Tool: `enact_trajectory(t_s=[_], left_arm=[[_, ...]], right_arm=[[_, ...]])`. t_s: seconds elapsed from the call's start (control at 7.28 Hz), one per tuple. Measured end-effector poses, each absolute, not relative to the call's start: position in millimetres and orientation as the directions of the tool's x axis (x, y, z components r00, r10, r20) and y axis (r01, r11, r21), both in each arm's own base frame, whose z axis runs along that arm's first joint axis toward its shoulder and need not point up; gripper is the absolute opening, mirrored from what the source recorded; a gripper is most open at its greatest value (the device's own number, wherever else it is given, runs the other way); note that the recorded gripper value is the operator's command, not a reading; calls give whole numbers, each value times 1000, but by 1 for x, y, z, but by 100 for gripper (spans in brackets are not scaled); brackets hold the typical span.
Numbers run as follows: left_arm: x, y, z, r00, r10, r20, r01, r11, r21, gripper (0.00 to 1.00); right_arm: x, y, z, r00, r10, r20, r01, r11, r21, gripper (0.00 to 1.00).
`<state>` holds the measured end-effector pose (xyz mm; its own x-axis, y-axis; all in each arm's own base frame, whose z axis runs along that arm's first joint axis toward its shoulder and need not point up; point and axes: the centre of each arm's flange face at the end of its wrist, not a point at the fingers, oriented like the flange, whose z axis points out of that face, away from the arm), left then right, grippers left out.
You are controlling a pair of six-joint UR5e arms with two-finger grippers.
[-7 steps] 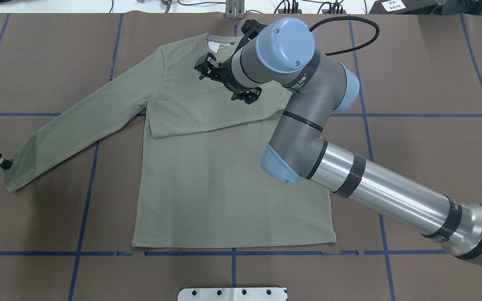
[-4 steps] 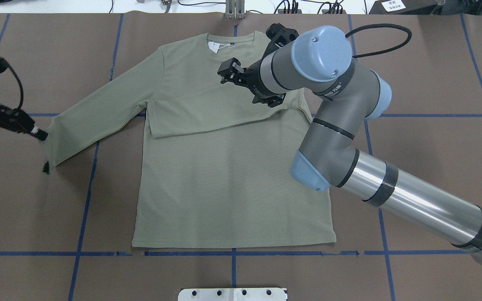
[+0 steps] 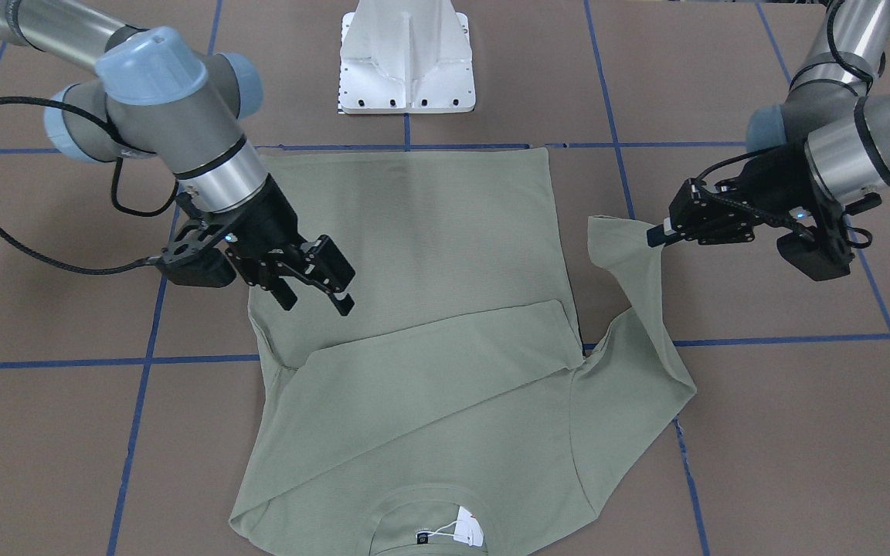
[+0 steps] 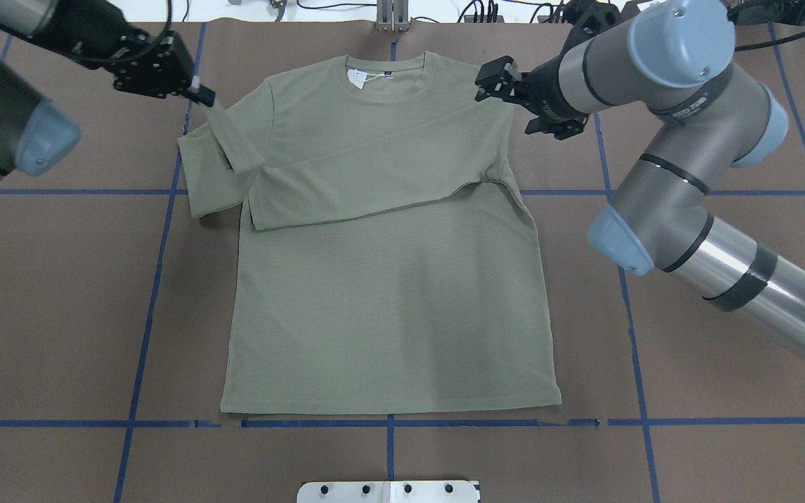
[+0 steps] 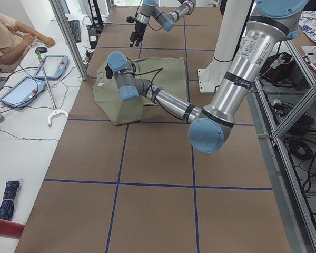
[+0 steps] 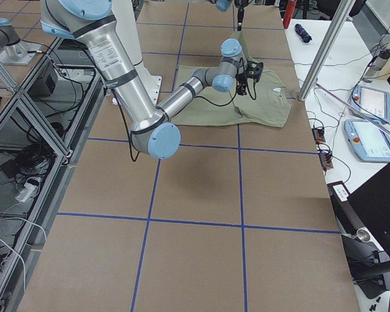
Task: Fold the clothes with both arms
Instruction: 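Carry the sleeve across the shirt body with the left gripper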
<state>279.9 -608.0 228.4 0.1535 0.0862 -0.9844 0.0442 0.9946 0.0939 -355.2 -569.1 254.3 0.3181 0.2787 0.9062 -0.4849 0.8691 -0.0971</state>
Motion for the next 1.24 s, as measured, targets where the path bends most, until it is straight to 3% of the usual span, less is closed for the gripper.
enact_trajectory(t_s=[0.41, 0.96, 1.24], left_arm=[[417, -657, 144, 206, 13, -979, 202, 978, 55, 0], [597, -607, 82, 161, -63, -985, 323, 947, -8, 0], [638, -586, 76, 153, -62, -986, 341, 940, -7, 17]], right_arm=[[-308, -583, 311, 403, 259, 878, -479, 877, -38, 100], [-265, -592, 351, 449, 237, 861, -434, 901, -21, 100], [-242, -600, 367, 460, 220, 861, -394, 919, -24, 100]])
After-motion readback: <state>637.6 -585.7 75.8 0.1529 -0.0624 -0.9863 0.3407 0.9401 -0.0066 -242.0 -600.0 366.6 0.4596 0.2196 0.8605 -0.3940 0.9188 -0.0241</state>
